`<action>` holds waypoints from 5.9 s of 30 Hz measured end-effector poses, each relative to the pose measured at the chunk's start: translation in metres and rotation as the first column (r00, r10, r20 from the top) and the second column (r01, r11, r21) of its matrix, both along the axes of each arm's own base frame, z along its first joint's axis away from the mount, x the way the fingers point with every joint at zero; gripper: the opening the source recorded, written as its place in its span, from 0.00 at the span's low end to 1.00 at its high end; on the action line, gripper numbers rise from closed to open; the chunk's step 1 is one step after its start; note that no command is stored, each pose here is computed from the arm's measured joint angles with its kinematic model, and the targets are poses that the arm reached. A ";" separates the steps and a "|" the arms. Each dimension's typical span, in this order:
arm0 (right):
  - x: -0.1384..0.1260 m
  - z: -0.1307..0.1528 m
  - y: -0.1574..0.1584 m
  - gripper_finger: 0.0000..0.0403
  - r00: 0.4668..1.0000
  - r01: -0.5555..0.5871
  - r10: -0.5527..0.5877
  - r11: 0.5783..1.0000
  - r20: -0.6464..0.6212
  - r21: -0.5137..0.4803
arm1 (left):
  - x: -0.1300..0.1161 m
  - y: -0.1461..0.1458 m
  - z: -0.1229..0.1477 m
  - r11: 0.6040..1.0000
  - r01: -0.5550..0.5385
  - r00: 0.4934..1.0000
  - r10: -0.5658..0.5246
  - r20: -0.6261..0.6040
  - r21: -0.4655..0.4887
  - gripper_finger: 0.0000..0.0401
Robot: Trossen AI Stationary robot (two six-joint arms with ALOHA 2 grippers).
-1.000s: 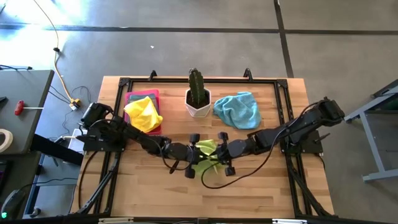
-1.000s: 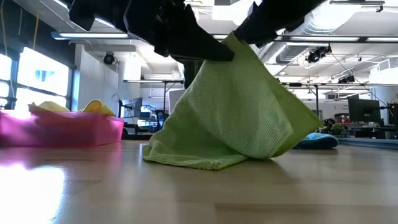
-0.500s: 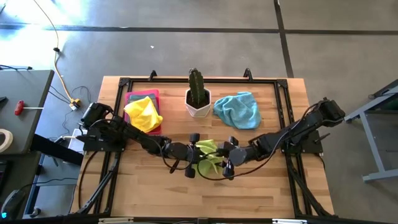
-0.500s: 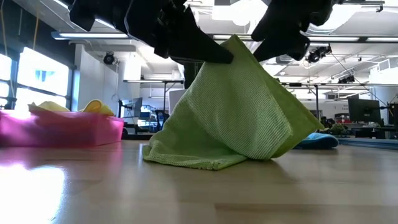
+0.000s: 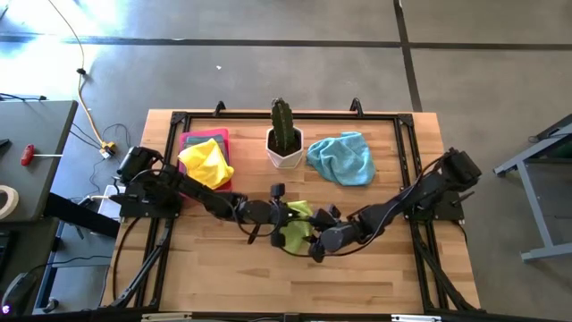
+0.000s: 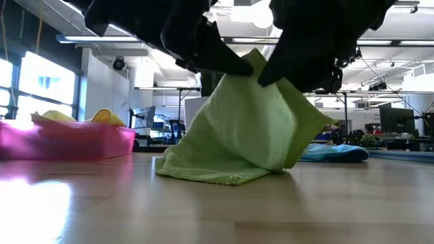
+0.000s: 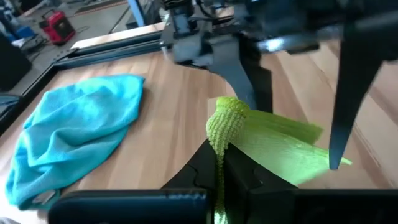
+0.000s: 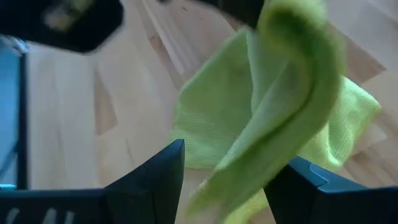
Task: Fold microfiber towels
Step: Fold the light green towel
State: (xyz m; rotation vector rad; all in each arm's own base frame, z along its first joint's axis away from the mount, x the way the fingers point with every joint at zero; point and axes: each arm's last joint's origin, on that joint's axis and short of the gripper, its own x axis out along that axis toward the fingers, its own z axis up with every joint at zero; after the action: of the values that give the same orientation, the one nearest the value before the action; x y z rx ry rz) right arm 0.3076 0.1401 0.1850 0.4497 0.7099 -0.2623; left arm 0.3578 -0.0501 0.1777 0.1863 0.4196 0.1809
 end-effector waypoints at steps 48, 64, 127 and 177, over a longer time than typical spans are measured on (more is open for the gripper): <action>-0.027 0.151 -0.002 0.00 0.910 -0.060 -0.183 0.830 -0.371 -0.554 | -0.036 -0.019 0.114 0.981 -0.064 0.985 0.031 0.172 0.185 0.00; -0.014 0.203 -0.026 0.00 0.906 -0.269 0.043 0.828 -0.422 -0.493 | -0.050 -0.015 0.138 0.994 -0.048 0.964 0.021 0.264 0.094 0.00; 0.108 0.003 -0.012 0.00 0.509 -0.701 0.343 0.697 -0.789 -0.150 | -0.034 -0.087 -0.051 0.874 -0.475 0.873 0.454 -0.178 -0.105 0.00; 0.012 -0.013 -0.048 0.40 0.924 -0.381 0.338 0.819 -0.177 -0.428 | -0.023 -0.030 -0.051 0.728 -0.683 0.729 0.674 -0.120 -0.059 0.00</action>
State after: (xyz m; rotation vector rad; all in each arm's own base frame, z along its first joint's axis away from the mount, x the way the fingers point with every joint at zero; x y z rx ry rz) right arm 0.3197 0.0924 0.1716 -0.1542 0.7821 -0.0833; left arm 0.3348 -0.0802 0.1265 -0.0723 0.5755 0.8874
